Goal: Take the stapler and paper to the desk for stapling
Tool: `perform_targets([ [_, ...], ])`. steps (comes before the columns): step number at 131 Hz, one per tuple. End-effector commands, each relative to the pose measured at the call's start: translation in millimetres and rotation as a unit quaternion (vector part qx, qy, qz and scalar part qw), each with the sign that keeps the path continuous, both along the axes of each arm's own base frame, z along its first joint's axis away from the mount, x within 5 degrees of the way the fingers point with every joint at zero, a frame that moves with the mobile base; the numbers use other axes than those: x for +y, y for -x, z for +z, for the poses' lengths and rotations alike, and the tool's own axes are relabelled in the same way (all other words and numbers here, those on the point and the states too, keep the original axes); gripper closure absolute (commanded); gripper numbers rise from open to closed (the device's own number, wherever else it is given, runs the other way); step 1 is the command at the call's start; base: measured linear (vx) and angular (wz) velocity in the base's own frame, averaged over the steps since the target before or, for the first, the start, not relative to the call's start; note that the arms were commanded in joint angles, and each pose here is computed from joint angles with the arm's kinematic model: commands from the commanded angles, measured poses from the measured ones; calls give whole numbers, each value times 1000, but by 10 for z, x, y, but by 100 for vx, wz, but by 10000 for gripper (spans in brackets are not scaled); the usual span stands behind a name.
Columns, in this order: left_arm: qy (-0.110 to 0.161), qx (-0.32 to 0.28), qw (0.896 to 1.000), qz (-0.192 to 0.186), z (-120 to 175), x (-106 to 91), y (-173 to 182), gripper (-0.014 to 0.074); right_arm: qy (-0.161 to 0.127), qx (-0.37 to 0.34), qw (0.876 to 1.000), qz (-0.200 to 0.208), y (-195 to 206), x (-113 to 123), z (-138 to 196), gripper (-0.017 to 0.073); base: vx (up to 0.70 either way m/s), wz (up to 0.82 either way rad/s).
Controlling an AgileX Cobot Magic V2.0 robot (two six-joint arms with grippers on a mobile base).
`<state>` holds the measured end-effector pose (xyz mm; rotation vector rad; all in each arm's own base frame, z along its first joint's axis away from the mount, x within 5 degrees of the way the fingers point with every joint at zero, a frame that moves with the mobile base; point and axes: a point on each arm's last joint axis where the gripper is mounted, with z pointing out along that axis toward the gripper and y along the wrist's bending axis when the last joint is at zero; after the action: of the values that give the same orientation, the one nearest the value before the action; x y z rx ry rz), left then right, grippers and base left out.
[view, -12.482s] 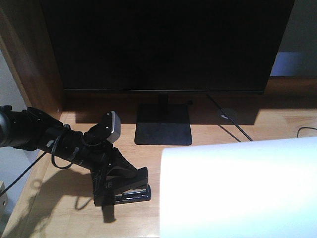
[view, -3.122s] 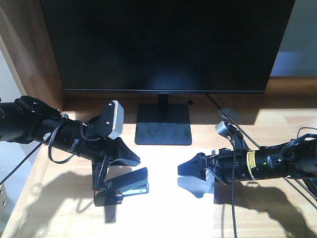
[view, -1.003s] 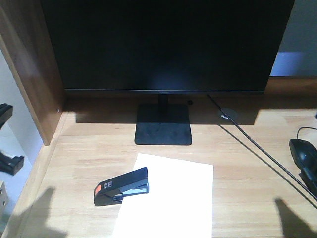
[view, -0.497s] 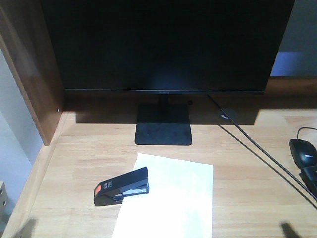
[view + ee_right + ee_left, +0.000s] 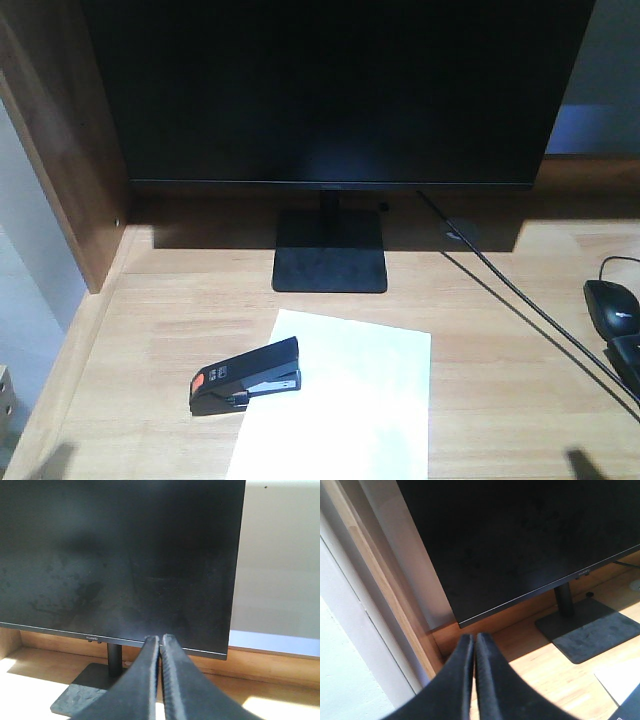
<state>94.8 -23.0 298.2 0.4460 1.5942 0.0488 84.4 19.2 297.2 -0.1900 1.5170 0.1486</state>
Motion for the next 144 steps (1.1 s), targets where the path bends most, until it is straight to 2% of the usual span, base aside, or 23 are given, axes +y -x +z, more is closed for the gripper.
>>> perform_targets([
  [1,17,-40,999,9,143,16,-7,600,28,-14,999,-11,-5,-16,85,561,0,0],
  [55,19,-43,999,10,149,18,3,600,28,-14,999,-11,-5,-16,85,561,0,0],
  [67,48,-42,998,12,160,25,23,600,29,-15,999,-11,-5,-16,85,561,0,0],
  [68,59,-40,997,13,162,26,27,600,29,-15,999,-11,-5,-16,85,561,0,0],
  [80,92,-38,995,18,171,40,52,600,29,-15,999,-11,-5,-16,85,561,0,0],
  [88,102,-40,994,21,178,50,72,600,29,-14,999,-10,-5,-15,84,561,0,0],
  [94,119,-34,992,22,175,57,97,600,29,-15,999,-11,-5,-16,85,561,0,0],
  [115,131,-11,991,26,99,79,196,600,29,-15,999,-11,-5,-16,85,561,0,0],
  [138,168,-25,984,52,-238,136,310,600,29,-15,999,-11,-5,-16,85,561,0,0],
  [144,169,-31,983,60,-334,151,350,600,28,-14,999,-11,-5,-16,85,561,0,0],
])
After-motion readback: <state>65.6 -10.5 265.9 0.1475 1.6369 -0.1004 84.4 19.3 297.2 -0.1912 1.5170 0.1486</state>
